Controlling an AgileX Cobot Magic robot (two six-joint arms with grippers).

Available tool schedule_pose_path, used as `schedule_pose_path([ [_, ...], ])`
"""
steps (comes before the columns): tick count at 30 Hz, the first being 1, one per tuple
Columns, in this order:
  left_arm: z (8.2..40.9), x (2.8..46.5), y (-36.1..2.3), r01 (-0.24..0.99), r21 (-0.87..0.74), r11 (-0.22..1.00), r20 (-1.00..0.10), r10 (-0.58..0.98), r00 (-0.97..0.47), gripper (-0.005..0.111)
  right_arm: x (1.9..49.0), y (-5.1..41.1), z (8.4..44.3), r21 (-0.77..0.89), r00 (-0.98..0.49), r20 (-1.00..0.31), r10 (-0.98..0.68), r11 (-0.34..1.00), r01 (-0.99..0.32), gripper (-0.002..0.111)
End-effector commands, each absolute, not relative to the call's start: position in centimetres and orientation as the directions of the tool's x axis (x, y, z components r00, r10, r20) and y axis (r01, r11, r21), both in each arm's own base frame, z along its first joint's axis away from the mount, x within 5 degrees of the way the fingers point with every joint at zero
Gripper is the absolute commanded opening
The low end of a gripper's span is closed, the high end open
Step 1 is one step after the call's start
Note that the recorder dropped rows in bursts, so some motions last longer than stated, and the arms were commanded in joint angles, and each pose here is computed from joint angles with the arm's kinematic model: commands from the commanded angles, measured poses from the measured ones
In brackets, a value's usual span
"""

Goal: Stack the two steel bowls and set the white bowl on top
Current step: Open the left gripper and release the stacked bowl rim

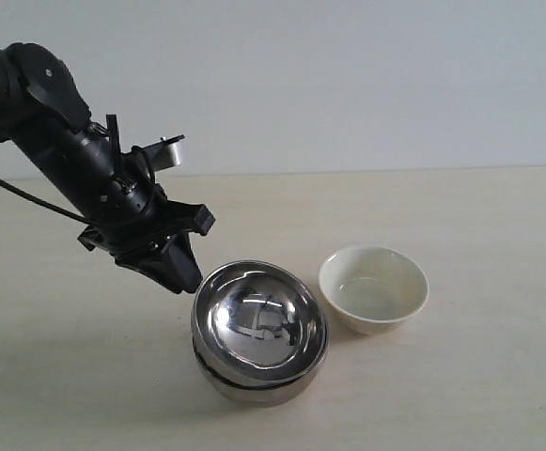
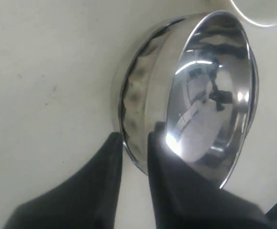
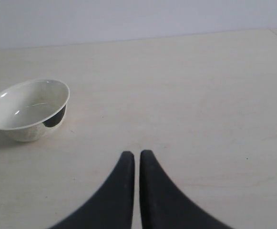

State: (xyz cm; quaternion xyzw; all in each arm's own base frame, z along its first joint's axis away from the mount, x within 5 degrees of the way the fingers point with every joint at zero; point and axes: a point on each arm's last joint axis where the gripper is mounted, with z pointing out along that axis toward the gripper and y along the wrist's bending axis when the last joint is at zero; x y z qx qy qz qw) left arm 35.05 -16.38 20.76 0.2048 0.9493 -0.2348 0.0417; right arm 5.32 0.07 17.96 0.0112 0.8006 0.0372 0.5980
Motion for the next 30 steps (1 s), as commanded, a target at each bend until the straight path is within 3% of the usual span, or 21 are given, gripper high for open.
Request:
schedule_pose_path([
  [1, 19.5, 35.0, -16.8, 0.393, -0.429, 0.813, -0.15, 0.365, -0.919, 0.018, 5.3, 0.1, 18.0, 0.071, -0.276, -0.959, 0.062, 0.997, -0.025, 0.0],
  [11, 18.0, 35.1, -17.6, 0.416, -0.396, 0.818, -0.139, 0.395, -0.908, 0.018, 5.3, 0.1, 18.0, 0.071, -0.276, -0.959, 0.062, 0.997, -0.025, 0.0],
  [21, 22.1, 34.3, -16.7, 0.431, -0.373, 0.821, -0.218, 0.374, -0.901, 0.018, 5.3, 0.1, 18.0, 0.071, -0.276, -0.959, 0.062, 0.997, -0.025, 0.0],
  [26, 22.3, 34.1, -16.9, 0.433, -0.378, 0.818, -0.223, 0.373, -0.9, 0.018, 5.3, 0.1, 18.0, 0.071, -0.276, -0.959, 0.062, 0.997, -0.025, 0.0],
  [30, 22.2, 34.0, -17.2, 0.445, -0.375, 0.814, -0.232, 0.382, -0.895, 0.036, 5.3, 0.1, 18.0, 0.071, -0.276, -0.959, 0.062, 0.997, -0.025, 0.0],
])
